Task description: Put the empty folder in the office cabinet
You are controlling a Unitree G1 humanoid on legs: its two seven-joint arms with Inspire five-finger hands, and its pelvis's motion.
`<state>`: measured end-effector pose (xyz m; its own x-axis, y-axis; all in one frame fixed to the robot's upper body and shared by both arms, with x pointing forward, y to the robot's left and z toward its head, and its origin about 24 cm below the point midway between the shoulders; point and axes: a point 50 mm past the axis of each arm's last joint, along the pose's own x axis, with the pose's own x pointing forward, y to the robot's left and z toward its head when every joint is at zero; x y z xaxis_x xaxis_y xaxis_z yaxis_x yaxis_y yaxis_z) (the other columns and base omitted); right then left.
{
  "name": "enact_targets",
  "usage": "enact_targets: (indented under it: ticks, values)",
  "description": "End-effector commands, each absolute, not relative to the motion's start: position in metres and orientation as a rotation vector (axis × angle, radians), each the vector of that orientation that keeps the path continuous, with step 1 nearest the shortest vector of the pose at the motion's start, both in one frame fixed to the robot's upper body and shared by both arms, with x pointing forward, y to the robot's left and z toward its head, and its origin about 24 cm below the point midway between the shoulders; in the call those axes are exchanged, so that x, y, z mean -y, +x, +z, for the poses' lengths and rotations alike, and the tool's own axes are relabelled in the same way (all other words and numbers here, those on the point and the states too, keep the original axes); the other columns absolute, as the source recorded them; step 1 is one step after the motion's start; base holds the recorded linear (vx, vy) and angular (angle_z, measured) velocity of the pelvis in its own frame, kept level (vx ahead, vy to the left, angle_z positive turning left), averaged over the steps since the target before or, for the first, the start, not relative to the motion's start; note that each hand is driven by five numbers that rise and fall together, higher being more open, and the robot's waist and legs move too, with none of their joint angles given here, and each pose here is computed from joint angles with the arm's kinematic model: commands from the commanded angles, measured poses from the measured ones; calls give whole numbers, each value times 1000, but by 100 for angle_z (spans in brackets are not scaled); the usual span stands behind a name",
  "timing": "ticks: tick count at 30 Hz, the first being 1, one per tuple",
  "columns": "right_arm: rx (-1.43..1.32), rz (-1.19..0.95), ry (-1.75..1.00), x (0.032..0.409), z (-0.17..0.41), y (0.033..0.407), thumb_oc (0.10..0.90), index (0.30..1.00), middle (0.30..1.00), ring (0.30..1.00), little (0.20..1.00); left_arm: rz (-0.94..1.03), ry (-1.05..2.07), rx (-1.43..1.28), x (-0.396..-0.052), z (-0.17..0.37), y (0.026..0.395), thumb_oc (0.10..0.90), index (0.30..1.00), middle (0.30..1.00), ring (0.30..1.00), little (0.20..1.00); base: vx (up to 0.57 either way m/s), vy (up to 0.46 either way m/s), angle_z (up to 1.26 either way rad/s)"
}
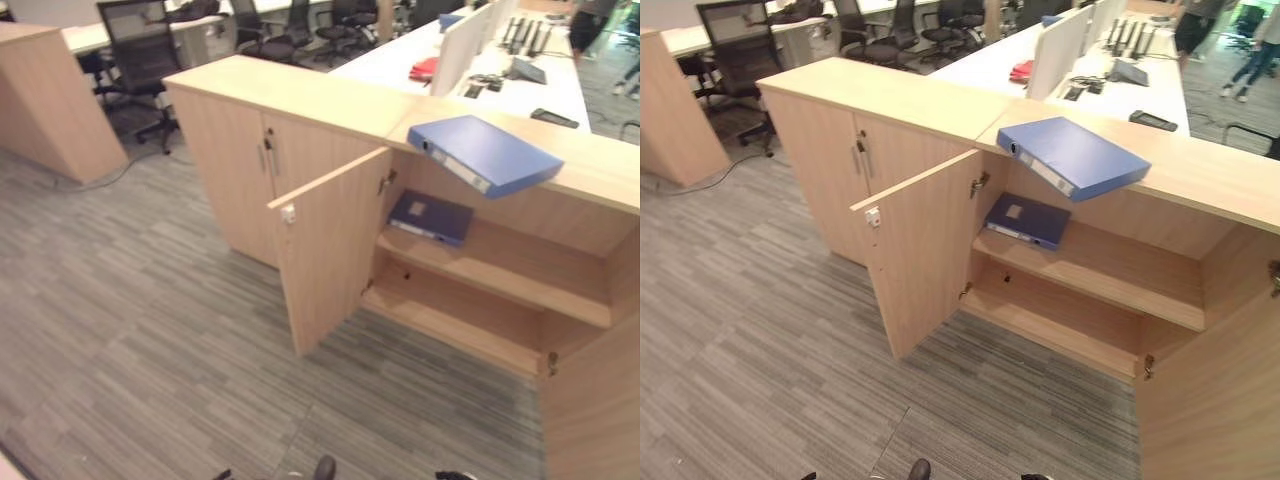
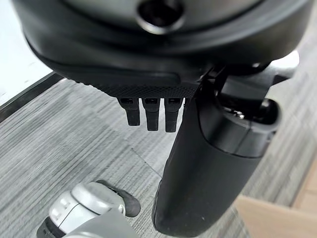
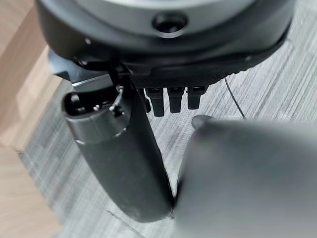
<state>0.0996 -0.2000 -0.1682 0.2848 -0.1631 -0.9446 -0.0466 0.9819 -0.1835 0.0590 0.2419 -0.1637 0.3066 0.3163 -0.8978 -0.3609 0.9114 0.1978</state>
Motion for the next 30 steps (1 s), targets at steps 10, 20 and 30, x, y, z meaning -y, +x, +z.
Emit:
enact_targets:
  ticks: [10, 20, 30]
  values:
    - [-1115, -124, -185, 206, -152, 148, 800, 900, 900, 900, 900, 329, -53, -954, -231, -147, 121, 800, 900, 900, 900, 900, 92, -34, -62]
    - [-1177, -149, -267, 233, -153, 129, 800, 900, 900, 900, 900, 112, -67, -804, -203, -128, 156, 800, 900, 900, 900, 900, 249, -132, 19]
    - [-1157, -101, -362, 239, -147, 144, 800, 900, 900, 900, 900, 84, -57, -752, -208, -116, 156, 800, 900, 900, 900, 900, 107, -36, -8]
